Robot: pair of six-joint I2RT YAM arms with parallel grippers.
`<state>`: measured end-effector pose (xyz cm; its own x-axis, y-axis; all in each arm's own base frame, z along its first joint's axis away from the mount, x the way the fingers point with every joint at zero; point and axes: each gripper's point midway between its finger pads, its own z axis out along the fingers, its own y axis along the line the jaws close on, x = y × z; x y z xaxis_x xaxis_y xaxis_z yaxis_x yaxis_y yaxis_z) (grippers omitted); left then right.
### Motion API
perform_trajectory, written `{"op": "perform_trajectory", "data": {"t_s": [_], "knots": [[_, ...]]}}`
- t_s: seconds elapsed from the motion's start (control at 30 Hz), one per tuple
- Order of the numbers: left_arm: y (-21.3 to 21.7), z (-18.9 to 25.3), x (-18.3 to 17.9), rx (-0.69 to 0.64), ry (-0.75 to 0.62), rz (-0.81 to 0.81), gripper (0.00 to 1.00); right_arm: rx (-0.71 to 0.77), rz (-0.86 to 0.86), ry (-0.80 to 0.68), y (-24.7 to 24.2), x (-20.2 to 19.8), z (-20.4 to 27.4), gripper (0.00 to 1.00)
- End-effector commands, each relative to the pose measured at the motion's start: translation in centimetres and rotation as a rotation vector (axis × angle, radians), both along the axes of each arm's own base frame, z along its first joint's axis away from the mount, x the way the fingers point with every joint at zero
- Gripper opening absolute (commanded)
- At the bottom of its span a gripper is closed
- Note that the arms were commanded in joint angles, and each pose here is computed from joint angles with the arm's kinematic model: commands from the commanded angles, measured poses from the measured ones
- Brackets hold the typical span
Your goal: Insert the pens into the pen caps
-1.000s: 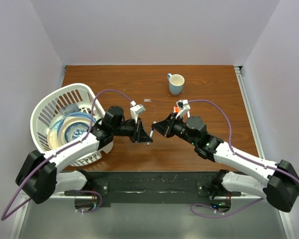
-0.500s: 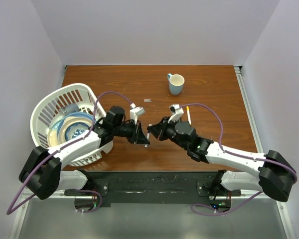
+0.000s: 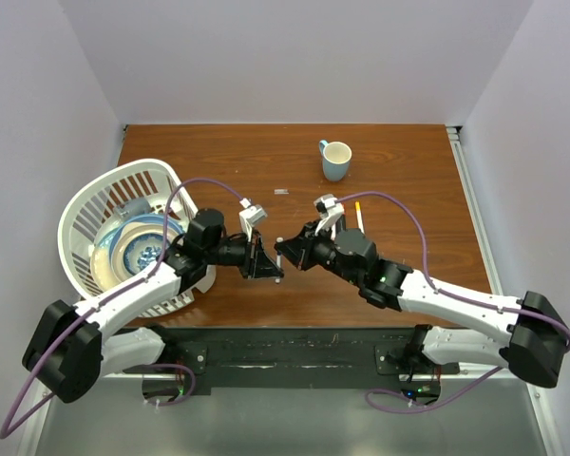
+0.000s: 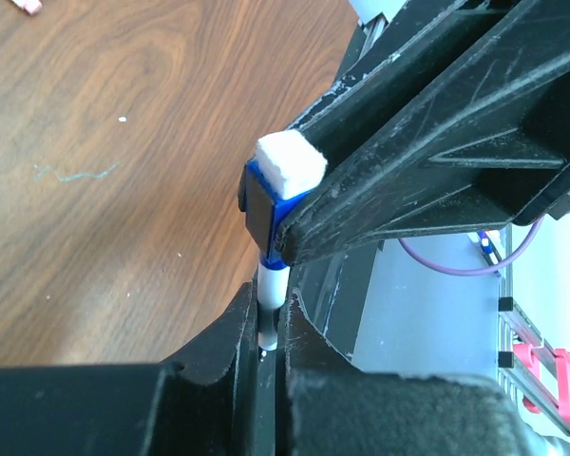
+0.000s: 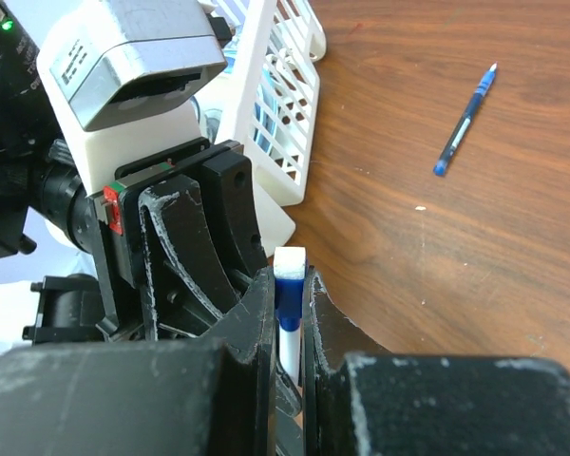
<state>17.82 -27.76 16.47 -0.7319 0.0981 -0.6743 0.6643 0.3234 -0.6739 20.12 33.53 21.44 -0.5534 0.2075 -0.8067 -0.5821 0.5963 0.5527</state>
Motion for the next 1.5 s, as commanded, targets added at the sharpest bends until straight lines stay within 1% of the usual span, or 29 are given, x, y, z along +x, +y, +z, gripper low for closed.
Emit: {"op": "perform_trajectory", "data": {"t_s": [0.0, 0.07, 0.13, 0.17, 0.2, 0.27, 0.3, 0.33, 0.4, 0.43, 0.5, 0.53, 0.57, 0.6, 0.63, 0.67, 0.7, 0.73, 0.8, 0.87, 0.93, 0.97, 1.0, 1.07, 1.13, 1.17, 1.23, 1.3, 1.47], "knots": [[0.6, 11.4, 8.1, -0.239, -0.421, 0.277, 0.00, -0.191, 0.345, 0.243, 1.4, -9.8, -5.7, 0.00], [0.9, 11.0, 7.7, -0.236, -0.408, 0.285, 0.00, -0.220, 0.244, 0.191, 1.1, -7.4, -5.2, 0.00], [1.2, 10.9, 7.4, -0.230, -0.407, 0.289, 0.00, -0.192, 0.186, 0.156, 1.2, -5.1, -2.9, 0.00], [1.4, 10.5, 7.4, -0.212, -0.389, 0.301, 0.03, -0.182, 0.163, 0.139, 1.1, -4.2, -2.1, 0.00], [1.5, 10.3, 7.2, -0.204, -0.381, 0.302, 0.07, -0.149, 0.146, 0.111, 1.2, -3.2, 0.0, 0.00], [1.6, 10.1, 5.9, -0.210, -0.360, 0.271, 0.17, -0.151, 0.103, 0.099, 0.0, -1.0, 1.2, 0.00], [1.8, 9.6, 5.3, -0.213, -0.354, 0.264, 0.24, -0.131, 0.092, 0.074, -0.1, -0.1, 3.0, 0.00], [1.9, 9.3, 5.0, -0.214, -0.345, 0.267, 0.39, -0.145, 0.053, 0.076, -1.1, 1.3, 3.3, 0.00], [2.2, 8.6, 4.4, -0.205, -0.329, 0.267, 0.49, -0.138, 0.041, 0.036, -1.7, 2.6, 5.2, 0.00], [2.4, 8.7, 3.9, -0.207, -0.335, 0.265, 0.58, -0.156, 0.012, 0.050, -2.6, 3.8, 5.0, 0.00], [2.7, 8.7, 3.7, -0.185, -0.329, 0.273, 0.65, -0.173, 0.003, 0.040, -3.1, 5.2, 5.8, 0.00], [2.9, 9.2, 3.6, -0.182, -0.342, 0.278, 0.72, -0.199, -0.027, 0.058, -4.1, 6.3, 5.3, 0.00], [3.2, 8.4, 3.6, -0.139, -0.330, 0.289, 0.75, -0.235, -0.036, 0.070, -4.3, 7.2, 4.3, 0.00], [3.4, 8.9, 3.7, -0.130, -0.343, 0.298, 0.78, -0.241, -0.048, 0.069, -4.5, 8.0, 4.6, 0.00], [3.8, 9.3, 3.7, -0.118, -0.358, 0.314, 0.83, -0.273, -0.078, 0.093, -5.3, 9.2, 3.6, 0.00], [4.5, 8.4, 3.9, -0.062, -0.357, 0.338, 0.85, -0.320, -0.093, 0.125, -5.5, 10.2, 1.8, 0.00], [4.9, 9.4, 4.0, -0.056, -0.385, 0.360, 0.87, -0.339, -0.113, 0.137, -5.7, 11.2, 1.3, 0.00], [5.6, 8.4, 3.9, -0.008, -0.364, 0.379, 0.93, -0.369, -0.148, 0.160, -6.6, 12.3, 0.3, 0.00], [6.8, 8.7, 4.6, 0.030, -0.403, 0.446, 0.98, -0.432, -0.174, 0.219, -6.8, 13.9, -2.6, 0.00], [7.3, 8.4, 4.6, 0.052, -0.405, 0.471, 0.99, -0.473, -0.211, 0.248, -7.4, 15.5, -4.3, 0.00], [7.4, 8.4, 4.4, 0.047, -0.409, 0.469, 1.00, -0.541, -0.225, 0.316, -7.8, 16.6, -7.8, 0.01], [7.3, 8.4, 4.2, 0.041, -0.407, 0.462, 1.00, -0.563, -0.260, 0.313, -8.1, 17.7, -8.0, 0.01], [7.3, 8.6, 4.2, 0.036, -0.413, 0.461, 1.00, -0.602, -0.267, 0.358, -8.2, 18.1, -10.3, 0.01], [7.5, 8.8, 4.2, 0.036, -0.425, 0.466, 1.00, -0.611, -0.309, 0.372, -8.6, 19.8, -10.7, 0.01], [7.7, 9.1, 4.1, 0.033, -0.443, 0.474, 1.00, -0.671, -0.340, 0.410, -9.4, 20.6, -12.9, 0.02], [7.8, 9.2, 4.2, 0.034, -0.447, 0.483, 1.00, -0.678, -0.352, 0.403, -9.3, 21.4, -12.7, 0.02], [8.1, 9.3, 4.1, 0.031, -0.457, 0.490, 1.00, -0.736, -0.389, 0.427, -10.5, 22.0, -14.2, 0.02], [8.2, 9.6, 3.9, 0.024, -0.469, 0.495, 1.00, -0.762, -0.411, 0.423, -10.9, 22.6, -14.4, 0.02], [8.4, 10.3, 3.6, 0.006, -0.497, 0.498, 1.00, -0.831, -0.457, 0.429, -12.0, 23.7, -16.0, 0.07]]}}
